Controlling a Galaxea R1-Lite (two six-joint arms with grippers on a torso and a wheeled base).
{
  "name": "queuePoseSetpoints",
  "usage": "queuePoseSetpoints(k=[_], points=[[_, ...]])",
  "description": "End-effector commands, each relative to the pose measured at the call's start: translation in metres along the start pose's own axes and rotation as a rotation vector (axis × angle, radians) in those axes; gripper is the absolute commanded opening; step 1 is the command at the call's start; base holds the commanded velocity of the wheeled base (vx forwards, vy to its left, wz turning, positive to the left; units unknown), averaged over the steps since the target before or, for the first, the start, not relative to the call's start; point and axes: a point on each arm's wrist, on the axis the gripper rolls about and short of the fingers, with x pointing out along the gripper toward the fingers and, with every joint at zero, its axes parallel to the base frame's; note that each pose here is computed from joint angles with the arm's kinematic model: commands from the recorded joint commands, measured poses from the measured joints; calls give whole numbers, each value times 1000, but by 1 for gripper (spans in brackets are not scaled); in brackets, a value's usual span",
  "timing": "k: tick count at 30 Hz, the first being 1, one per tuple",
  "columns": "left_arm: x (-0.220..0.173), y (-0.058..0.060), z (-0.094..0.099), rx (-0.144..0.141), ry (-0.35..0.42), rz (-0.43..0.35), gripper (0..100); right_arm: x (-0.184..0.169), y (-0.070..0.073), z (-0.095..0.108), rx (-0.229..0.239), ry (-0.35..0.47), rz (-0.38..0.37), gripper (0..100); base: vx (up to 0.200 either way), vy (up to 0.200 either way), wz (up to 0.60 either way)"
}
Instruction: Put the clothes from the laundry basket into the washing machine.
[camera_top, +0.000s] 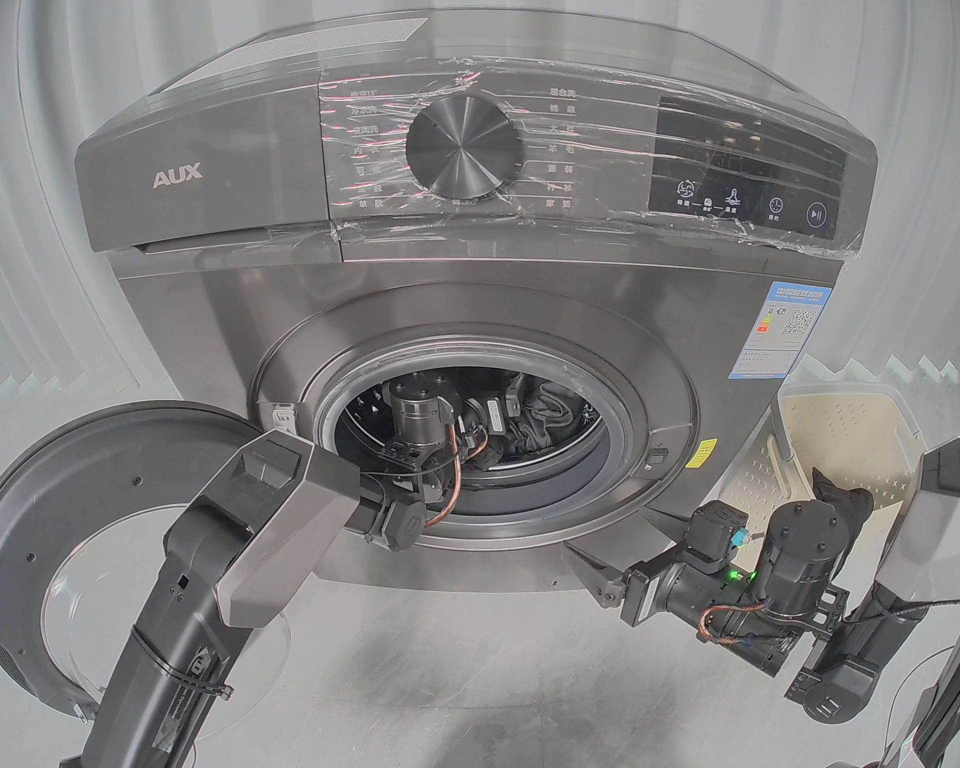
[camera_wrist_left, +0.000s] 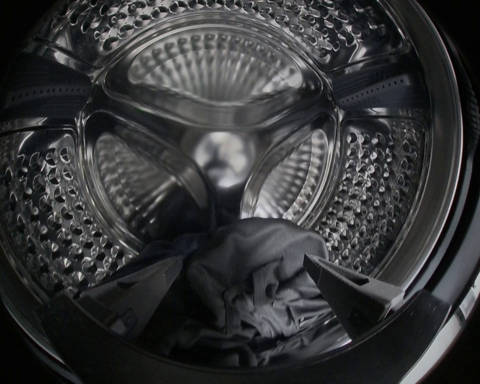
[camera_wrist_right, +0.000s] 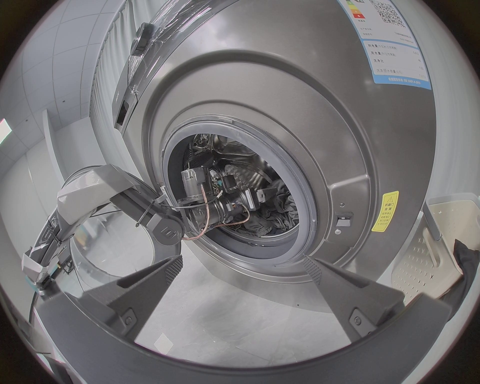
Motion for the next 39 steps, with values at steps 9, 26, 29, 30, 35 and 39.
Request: queuePoseSetpoints(k=[9, 26, 29, 30, 35, 39], points=[[-52, -32, 8, 52, 150, -50, 100, -1, 0, 1, 1, -3, -1, 100, 0, 0, 0], [-149, -57, 12, 93, 234, -180, 100, -4, -1, 2, 3, -3, -2, 100, 0, 0, 0], [-164, -60, 16, 94, 238, -196, 100, -6, -1, 5, 4, -14, 1, 100, 0, 0, 0], [-179, -64, 22, 96, 245, -215, 100, -7, -1, 7, 3, -19, 3, 100, 0, 0, 0], [-207, -68, 34, 99, 260, -247, 100, -11, 1, 8, 3, -20, 11, 100, 0, 0, 0], [-241, -69, 47, 95, 270, -284, 100, -17, 0, 7, -4, -11, 16, 100, 0, 0, 0]])
